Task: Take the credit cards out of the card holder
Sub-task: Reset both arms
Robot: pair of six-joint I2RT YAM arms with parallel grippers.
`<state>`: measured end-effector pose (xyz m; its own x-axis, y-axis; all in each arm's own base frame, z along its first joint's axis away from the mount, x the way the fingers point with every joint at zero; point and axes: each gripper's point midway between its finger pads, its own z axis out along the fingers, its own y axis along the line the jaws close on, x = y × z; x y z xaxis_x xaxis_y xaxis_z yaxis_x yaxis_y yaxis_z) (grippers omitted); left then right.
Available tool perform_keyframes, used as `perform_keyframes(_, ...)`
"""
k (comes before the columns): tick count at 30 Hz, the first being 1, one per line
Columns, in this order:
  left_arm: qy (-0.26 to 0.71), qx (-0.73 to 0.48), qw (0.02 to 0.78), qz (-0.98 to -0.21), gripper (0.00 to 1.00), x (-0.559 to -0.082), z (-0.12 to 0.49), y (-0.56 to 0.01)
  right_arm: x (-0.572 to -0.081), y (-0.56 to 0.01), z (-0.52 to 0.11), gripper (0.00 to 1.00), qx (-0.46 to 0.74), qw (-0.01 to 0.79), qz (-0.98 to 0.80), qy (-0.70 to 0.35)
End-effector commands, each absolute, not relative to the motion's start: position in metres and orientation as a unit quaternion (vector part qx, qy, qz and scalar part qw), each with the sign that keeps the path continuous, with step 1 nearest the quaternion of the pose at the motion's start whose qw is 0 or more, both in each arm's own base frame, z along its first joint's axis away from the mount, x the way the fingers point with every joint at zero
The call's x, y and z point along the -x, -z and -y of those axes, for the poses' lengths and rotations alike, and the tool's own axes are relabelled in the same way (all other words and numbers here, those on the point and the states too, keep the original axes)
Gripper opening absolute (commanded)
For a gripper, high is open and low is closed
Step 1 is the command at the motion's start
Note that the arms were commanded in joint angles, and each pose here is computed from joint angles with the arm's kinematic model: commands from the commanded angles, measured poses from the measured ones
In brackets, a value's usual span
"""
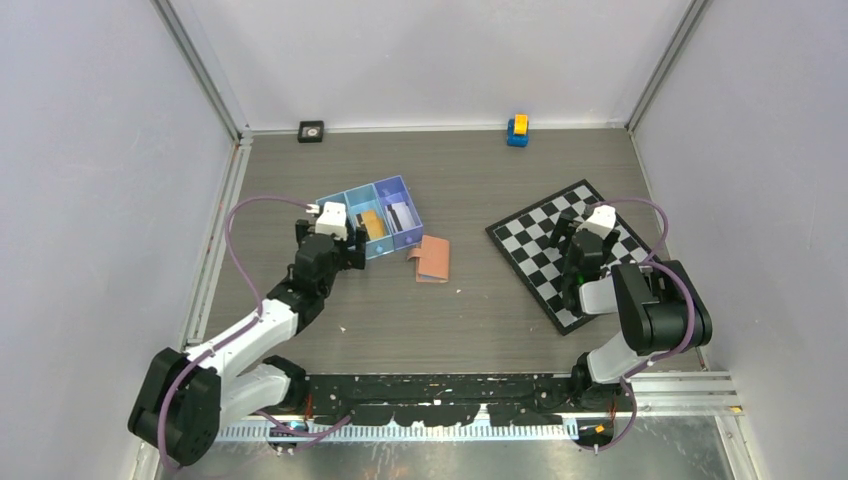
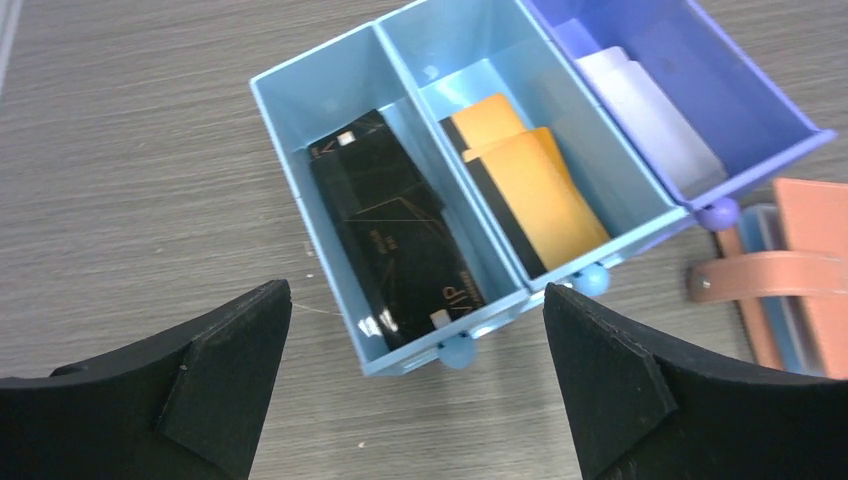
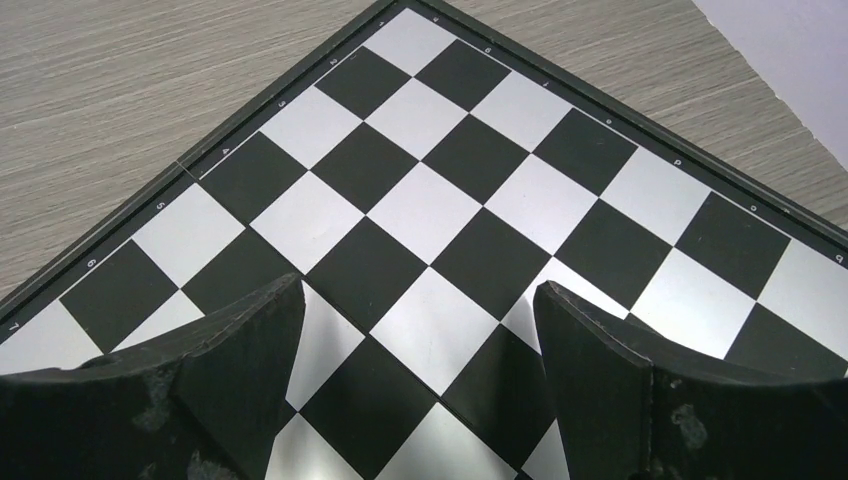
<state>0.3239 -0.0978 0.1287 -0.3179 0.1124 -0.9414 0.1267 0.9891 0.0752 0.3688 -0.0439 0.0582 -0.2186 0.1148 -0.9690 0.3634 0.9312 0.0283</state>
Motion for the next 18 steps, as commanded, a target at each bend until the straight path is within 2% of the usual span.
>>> perform_keyframes(1,-0.036,-0.028,0.616,-0.787,1.00,-0.338,0.069,-0.145,-0.378,-0.075,0.052,0.89,-0.191,0.621,-0.753,0.108)
perform_keyframes(3,-0.053,-0.013,0.614,-0.787,1.00,-0.340,0.056,-0.145,-0.379,-0.077,0.053,0.90,-0.192,0.630,-0.745,0.106)
perform_keyframes(7,-0.062,-0.060,0.644,-0.760,0.98,-0.340,0.051,-0.130,-0.378,-0.076,0.054,0.90,-0.194,0.625,-0.748,0.108)
perform_keyframes(11,-0.066,-0.066,0.618,-0.780,0.95,-0.349,0.045,-0.103,-0.379,-0.076,0.054,0.90,-0.194,0.626,-0.748,0.107)
perform_keyframes(16,-0.063,-0.074,0.641,-0.761,0.91,-0.363,0.042,-0.106,-0.380,-0.077,0.054,0.90,-0.194,0.627,-0.747,0.107)
perform_keyframes(18,-0.059,-0.115,0.621,-0.773,0.88,-0.369,0.051,-0.094,-0.379,-0.076,0.054,0.90,-0.193,0.626,-0.747,0.107)
